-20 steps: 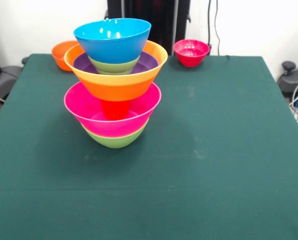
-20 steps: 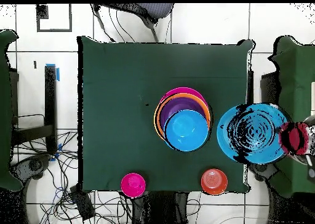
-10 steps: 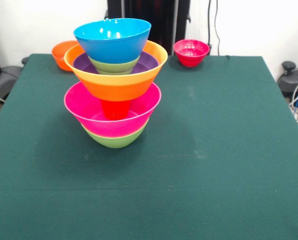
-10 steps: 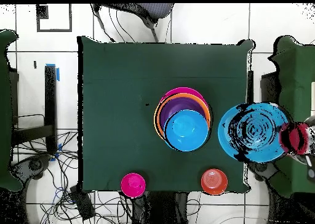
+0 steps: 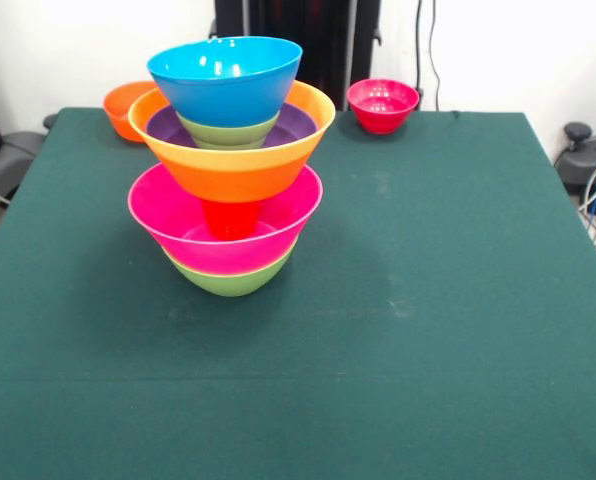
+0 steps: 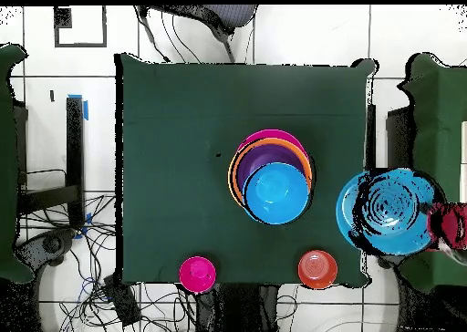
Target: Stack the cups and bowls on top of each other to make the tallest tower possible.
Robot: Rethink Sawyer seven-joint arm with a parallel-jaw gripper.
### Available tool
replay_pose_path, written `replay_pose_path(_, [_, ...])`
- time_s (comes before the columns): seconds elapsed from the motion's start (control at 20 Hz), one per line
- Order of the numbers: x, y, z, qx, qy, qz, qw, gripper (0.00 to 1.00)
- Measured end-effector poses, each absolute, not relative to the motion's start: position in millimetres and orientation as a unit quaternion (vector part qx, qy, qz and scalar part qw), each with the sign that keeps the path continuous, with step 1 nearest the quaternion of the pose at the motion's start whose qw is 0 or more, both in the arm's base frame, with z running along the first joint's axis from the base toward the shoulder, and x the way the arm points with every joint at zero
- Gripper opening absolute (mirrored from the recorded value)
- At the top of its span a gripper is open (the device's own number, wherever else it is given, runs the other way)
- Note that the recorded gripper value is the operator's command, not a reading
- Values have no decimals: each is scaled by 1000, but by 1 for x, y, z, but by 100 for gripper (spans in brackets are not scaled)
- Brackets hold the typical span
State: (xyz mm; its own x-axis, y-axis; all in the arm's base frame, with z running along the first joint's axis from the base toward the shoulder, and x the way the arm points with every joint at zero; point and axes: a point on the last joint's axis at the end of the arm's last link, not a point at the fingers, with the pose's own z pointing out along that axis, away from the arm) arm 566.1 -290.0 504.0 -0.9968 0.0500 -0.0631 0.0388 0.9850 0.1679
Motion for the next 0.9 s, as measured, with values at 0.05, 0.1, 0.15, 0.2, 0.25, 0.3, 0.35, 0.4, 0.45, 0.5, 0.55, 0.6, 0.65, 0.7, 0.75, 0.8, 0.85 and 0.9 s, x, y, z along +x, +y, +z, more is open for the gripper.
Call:
replay_pose_path(0.05, [563,-291,505,23,996,85,34,0])
replay_pose_path(0.1, [561,-292,507,24,995,86,34,0])
replay_pose_path(0.15, [554,-295,510,25,995,87,35,0])
replay_pose_path(0.2, [552,-295,511,25,995,88,36,0])
replay_pose_path(0.25, [549,-295,513,24,995,88,36,0])
replay_pose_path(0.3, [545,-295,515,22,995,88,37,0])
replay_pose_path(0.35, [543,-294,517,19,995,88,37,0])
replay_pose_path(0.4, [541,-292,518,16,995,88,38,0])
replay_pose_path(0.45, [540,-291,520,12,995,88,38,0])
replay_pose_path(0.5, [537,-288,521,7,995,88,38,0])
replay_pose_path(0.55, [534,-283,522,-2,995,88,37,0])
replay_pose_path(0.6, [532,-280,522,-7,995,88,36,0])
replay_pose_path(0.65, [531,-279,522,-10,995,88,36,0])
replay_pose_path(0.7, [530,-278,522,-12,995,88,36,0])
replay_pose_path(0.75, [527,-274,521,-19,995,88,34,0])
replay_pose_path(0.8, [526,-273,521,-21,995,88,33,0])
replay_pose_path(0.85, [525,-272,520,-25,995,88,32,0])
replay_pose_path(0.9, [523,-270,519,-28,995,88,31,0])
